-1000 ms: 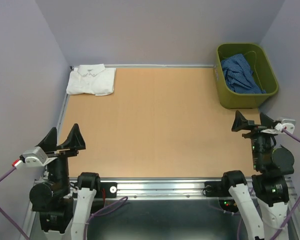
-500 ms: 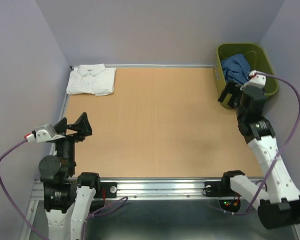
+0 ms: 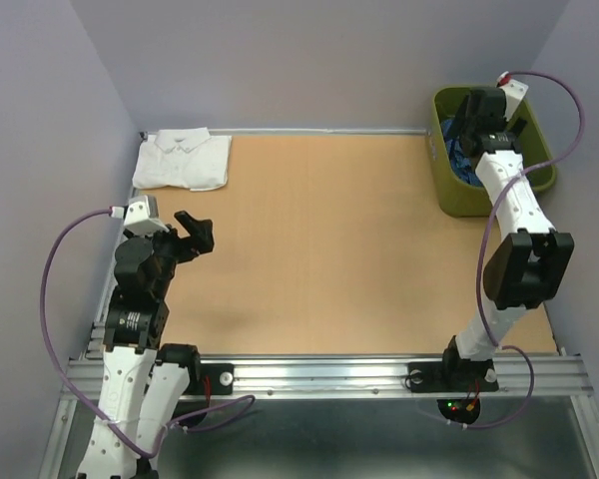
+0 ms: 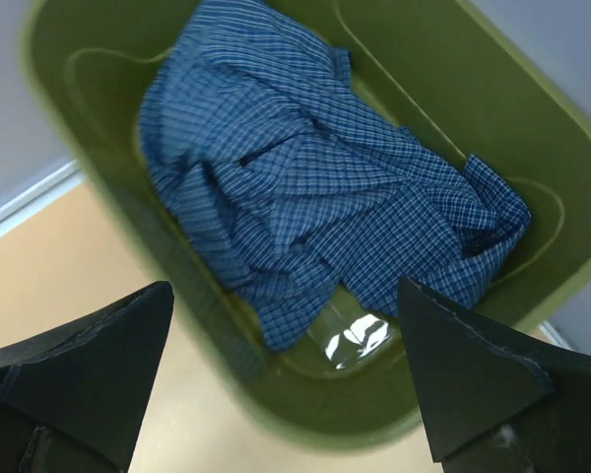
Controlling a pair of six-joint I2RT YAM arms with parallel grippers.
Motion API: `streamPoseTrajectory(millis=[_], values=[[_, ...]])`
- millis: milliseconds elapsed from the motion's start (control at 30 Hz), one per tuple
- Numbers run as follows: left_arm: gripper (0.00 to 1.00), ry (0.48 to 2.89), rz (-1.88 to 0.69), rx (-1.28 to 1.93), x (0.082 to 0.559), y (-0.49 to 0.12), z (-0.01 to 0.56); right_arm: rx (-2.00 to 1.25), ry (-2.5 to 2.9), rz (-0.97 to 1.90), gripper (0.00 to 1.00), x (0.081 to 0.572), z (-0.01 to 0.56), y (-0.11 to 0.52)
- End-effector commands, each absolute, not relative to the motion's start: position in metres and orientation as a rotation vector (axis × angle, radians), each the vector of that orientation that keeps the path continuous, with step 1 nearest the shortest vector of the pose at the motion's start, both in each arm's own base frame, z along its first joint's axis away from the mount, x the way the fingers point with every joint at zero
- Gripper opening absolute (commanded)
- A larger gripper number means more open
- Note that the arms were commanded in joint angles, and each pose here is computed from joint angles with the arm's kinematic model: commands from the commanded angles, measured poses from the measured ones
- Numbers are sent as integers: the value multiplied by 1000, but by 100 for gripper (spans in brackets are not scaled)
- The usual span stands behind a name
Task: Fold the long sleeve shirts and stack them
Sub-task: Grab the shirt from the pile
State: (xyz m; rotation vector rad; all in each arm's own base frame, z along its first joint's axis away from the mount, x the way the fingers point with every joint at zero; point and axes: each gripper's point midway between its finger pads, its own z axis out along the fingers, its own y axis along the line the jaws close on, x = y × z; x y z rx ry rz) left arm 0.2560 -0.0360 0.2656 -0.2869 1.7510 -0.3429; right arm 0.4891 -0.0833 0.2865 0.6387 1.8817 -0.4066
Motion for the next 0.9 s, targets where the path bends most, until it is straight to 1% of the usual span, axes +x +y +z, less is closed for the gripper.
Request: streamPoseTrajectory(millis=[0, 33, 67, 100, 133, 167, 200, 267, 300, 367, 400, 500, 533, 567, 600, 633, 667, 700, 767, 800, 833, 867], values=[[99, 1667, -428, -219, 264, -50, 279, 821, 1804, -324, 100, 510, 299, -130], [99, 1680, -417, -209, 265, -50, 271, 852, 1804, -316, 100, 514, 293, -144], [99, 1679, -410, -206, 267, -50, 269, 854, 1849, -304, 100, 527, 269, -146], [99, 1679, -403, -200, 268, -49, 267, 859, 1834, -287, 100, 535, 272, -149], [99, 1691, -396, -196, 269, -49, 259, 868, 1848, -286, 100, 541, 262, -155], [99, 1691, -388, -189, 269, -48, 257, 863, 1893, -266, 100, 553, 238, -154], [99, 1704, -378, -194, 269, -47, 249, 867, 1896, -253, 100, 560, 233, -157], [99, 1711, -375, -199, 269, -47, 242, 854, 1937, -223, 100, 572, 213, -156], [99, 1713, -377, -197, 270, -47, 241, 858, 1970, -220, 100, 581, 190, -157], [99, 1714, -377, -188, 270, -48, 242, 845, 2013, -175, 100, 591, 168, -153], [99, 1715, -373, -189, 271, -47, 242, 843, 2050, -160, 100, 596, 147, -151], [99, 1730, -369, -192, 272, -48, 236, 798, 2092, -120, 100, 611, 124, -147], [99, 1732, -373, -191, 273, -49, 236, 794, 2109, -126, 98, 611, 115, -148], [99, 1735, -372, -192, 274, -49, 235, 787, 2104, -129, 92, 614, 116, -149], [99, 1740, -371, -192, 274, -49, 233, 781, 2109, -139, 83, 614, 113, -151], [99, 1738, -366, -190, 274, -48, 234, 785, 2107, -147, 55, 614, 113, -153], [99, 1744, -361, -192, 275, -48, 232, 792, 2092, -165, 40, 613, 118, -156], [99, 1744, -361, -194, 275, -47, 232, 792, 2077, -170, 19, 613, 126, -157], [99, 1742, -362, -193, 276, -48, 232, 771, 2014, -181, 4, 613, 161, -161], [99, 1740, -365, -190, 276, -48, 233, 749, 1990, -200, 0, 613, 176, -163], [99, 1741, -365, -190, 276, -48, 232, 739, 1961, -211, 1, 611, 193, -165], [99, 1740, -366, -188, 276, -49, 232, 731, 1911, -227, 0, 607, 221, -168]])
